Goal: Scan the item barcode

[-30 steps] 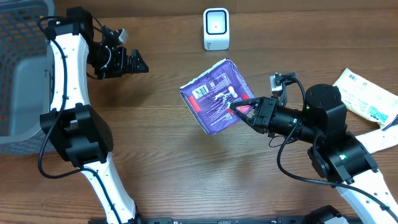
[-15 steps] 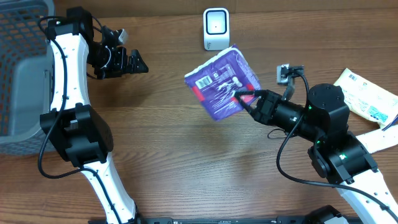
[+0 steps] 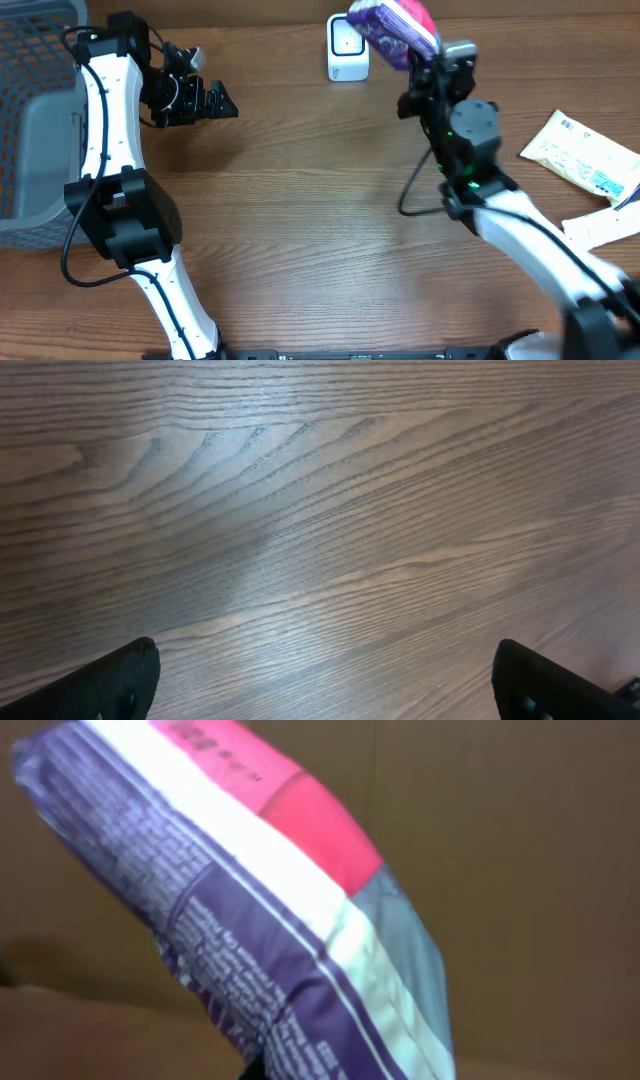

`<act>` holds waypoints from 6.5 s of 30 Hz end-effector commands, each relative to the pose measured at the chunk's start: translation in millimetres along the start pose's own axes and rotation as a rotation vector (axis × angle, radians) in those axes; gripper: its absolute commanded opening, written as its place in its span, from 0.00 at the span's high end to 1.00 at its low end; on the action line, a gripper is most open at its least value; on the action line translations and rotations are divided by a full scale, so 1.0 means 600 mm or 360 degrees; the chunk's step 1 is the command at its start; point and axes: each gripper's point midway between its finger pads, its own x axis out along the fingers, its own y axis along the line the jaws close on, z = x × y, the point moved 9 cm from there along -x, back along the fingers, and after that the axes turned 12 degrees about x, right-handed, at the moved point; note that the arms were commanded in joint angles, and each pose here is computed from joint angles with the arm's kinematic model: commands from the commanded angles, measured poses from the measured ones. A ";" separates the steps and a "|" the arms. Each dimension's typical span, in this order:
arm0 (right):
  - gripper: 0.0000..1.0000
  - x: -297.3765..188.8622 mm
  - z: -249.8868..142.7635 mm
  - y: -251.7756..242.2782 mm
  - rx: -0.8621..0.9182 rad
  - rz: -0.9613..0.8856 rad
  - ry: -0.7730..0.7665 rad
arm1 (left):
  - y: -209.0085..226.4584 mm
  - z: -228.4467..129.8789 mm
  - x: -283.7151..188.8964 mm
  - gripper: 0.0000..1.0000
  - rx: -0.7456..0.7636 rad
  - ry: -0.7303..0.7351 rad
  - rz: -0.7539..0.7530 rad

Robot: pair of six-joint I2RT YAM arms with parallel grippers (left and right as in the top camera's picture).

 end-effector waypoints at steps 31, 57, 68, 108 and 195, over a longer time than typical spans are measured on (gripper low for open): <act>0.96 0.257 -0.188 -0.027 -0.1835 -0.0129 -0.0232 | -0.008 0.005 -0.019 0.00 0.0045 -0.0047 0.0021; 0.96 0.254 -0.252 -0.035 -0.1778 -0.0139 -0.0280 | -0.008 0.005 -0.019 0.00 0.0045 -0.0047 0.0021; 0.96 0.219 -0.061 -0.043 -0.1145 -0.0900 -0.0364 | -0.008 0.005 -0.019 0.00 0.0045 -0.0047 0.0021; 0.46 -0.157 -0.244 -0.549 -0.0402 -0.2551 0.1057 | -0.008 0.005 -0.019 0.00 0.0045 -0.0047 0.0021; 0.00 -0.542 0.311 -0.038 0.0109 -0.0239 -0.0567 | -0.389 -0.322 -0.462 0.00 0.0861 -0.2369 0.1415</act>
